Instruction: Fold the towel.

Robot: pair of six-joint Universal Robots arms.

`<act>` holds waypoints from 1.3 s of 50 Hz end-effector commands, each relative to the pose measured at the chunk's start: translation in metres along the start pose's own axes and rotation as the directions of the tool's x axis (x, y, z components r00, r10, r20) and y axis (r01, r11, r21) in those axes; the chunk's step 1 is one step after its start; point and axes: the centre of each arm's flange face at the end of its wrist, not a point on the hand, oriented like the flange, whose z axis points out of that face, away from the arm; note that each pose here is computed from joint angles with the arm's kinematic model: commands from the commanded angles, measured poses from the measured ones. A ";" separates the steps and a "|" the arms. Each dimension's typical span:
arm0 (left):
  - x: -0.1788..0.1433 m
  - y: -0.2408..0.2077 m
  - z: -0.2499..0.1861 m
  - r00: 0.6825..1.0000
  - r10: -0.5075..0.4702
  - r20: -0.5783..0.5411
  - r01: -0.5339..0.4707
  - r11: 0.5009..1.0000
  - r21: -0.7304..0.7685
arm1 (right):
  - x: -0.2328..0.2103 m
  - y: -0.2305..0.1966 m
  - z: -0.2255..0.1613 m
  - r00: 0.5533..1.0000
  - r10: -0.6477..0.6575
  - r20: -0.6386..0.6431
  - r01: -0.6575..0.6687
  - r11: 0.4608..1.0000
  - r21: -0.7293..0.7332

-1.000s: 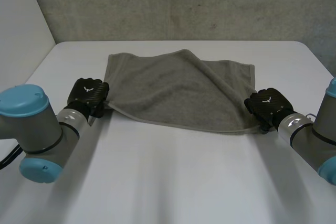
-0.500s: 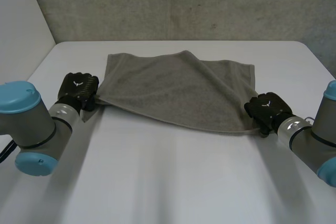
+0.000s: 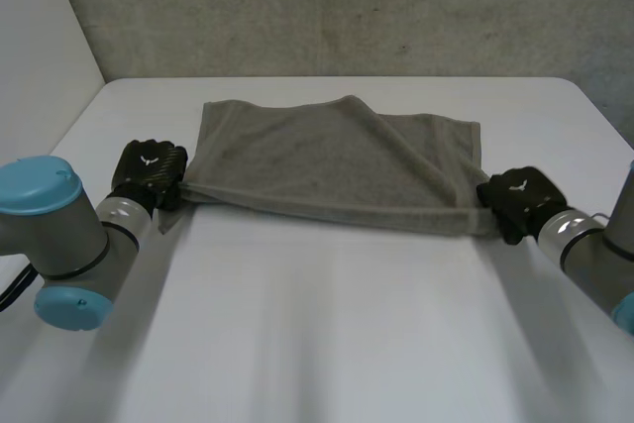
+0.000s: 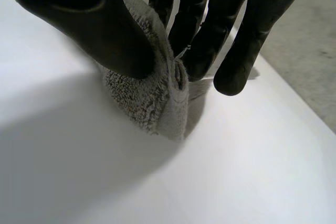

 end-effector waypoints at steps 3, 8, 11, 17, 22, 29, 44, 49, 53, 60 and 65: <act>0.001 0.006 0.006 1.000 0.003 0.004 -0.003 1.000 0.004 | 0.036 -0.012 -0.006 0.979 0.186 -0.087 -0.181 0.982 0.057; 0.002 0.011 0.010 1.000 0.004 0.004 -0.004 1.000 -0.001 | 0.042 -0.013 -0.005 0.974 0.201 -0.099 -0.196 0.978 0.066; 0.002 0.014 0.014 1.000 0.004 0.004 -0.004 1.000 -0.006 | 0.042 -0.013 -0.005 0.975 0.199 -0.100 -0.193 0.979 0.064; 0.004 0.019 0.016 1.000 0.003 0.001 -0.003 1.000 -0.016 | 0.040 -0.011 -0.004 0.975 0.202 -0.095 -0.197 0.979 0.060; 0.004 0.019 0.016 1.000 0.004 -0.002 -0.004 1.000 -0.018 | 0.042 -0.011 -0.004 0.974 0.201 -0.103 -0.196 0.979 0.059; -0.005 -0.013 0.009 1.000 0.011 0.015 -0.011 0.999 0.045 | 0.052 -0.022 -0.008 0.972 0.199 -0.122 -0.190 0.978 0.086; -0.035 -0.146 -0.057 0.998 0.011 0.069 -0.030 0.959 0.281 | 0.080 -0.114 -0.078 0.982 0.166 -0.086 -0.150 0.975 0.166; -0.039 -0.161 -0.077 0.997 0.017 0.071 -0.035 0.962 0.271 | 0.080 -0.127 -0.096 0.989 0.117 -0.085 -0.103 0.982 0.155; -0.037 -0.160 -0.089 0.999 0.018 0.051 -0.029 0.977 0.213 | 0.075 -0.128 -0.108 0.997 0.017 -0.076 -0.009 0.995 0.103; -0.038 -0.150 -0.091 1.000 0.023 0.016 -0.026 0.990 0.139 | 0.069 -0.126 -0.110 0.995 -0.078 -0.057 0.082 0.994 0.068; -0.040 -0.119 -0.068 1.000 0.010 -0.030 -0.008 0.999 0.051 | 0.068 -0.115 -0.094 0.997 -0.072 -0.028 0.073 0.997 0.040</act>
